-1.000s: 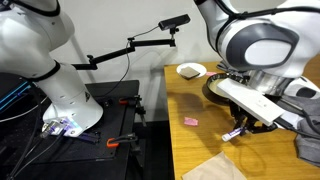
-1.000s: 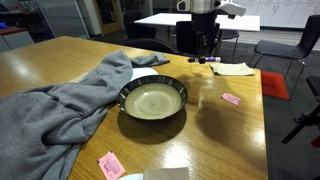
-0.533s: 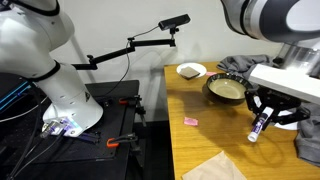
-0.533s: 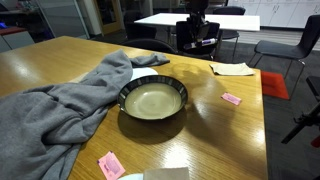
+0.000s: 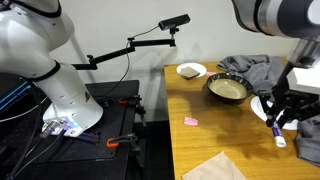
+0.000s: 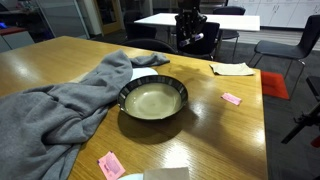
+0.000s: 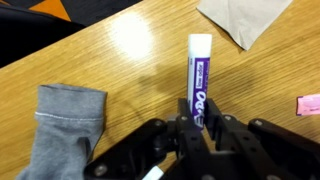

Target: Move the purple marker backwards

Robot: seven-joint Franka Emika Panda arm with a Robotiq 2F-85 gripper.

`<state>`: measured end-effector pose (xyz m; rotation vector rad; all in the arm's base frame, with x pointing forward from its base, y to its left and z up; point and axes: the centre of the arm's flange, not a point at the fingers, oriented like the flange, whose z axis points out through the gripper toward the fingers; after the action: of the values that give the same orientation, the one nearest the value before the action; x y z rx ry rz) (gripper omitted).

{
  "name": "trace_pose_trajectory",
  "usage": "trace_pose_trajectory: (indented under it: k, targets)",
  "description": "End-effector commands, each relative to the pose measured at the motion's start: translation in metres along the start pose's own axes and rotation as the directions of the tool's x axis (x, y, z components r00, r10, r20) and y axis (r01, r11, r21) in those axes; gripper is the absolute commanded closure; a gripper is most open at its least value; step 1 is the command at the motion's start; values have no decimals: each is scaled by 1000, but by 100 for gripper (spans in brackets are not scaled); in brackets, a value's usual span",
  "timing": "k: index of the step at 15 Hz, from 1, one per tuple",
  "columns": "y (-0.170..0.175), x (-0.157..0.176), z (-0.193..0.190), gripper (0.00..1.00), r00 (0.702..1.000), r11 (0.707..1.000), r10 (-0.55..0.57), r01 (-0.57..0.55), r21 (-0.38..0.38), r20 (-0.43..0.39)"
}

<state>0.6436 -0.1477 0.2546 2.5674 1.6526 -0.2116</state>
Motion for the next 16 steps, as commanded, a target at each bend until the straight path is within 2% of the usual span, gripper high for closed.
trace_pose_trajectory:
  k: [1, 4, 9, 16]
  targets:
    - [17, 1, 7, 95, 985, 985, -172, 172, -5, 4]
    - [20, 1, 20, 95, 955, 955, -295, 295, 2, -27]
    - [19, -2, 43, 95, 896, 899, -438, 439, -9, -76]
    - [19, 16, 82, 95, 846, 841, -532, 524, -134, -30]
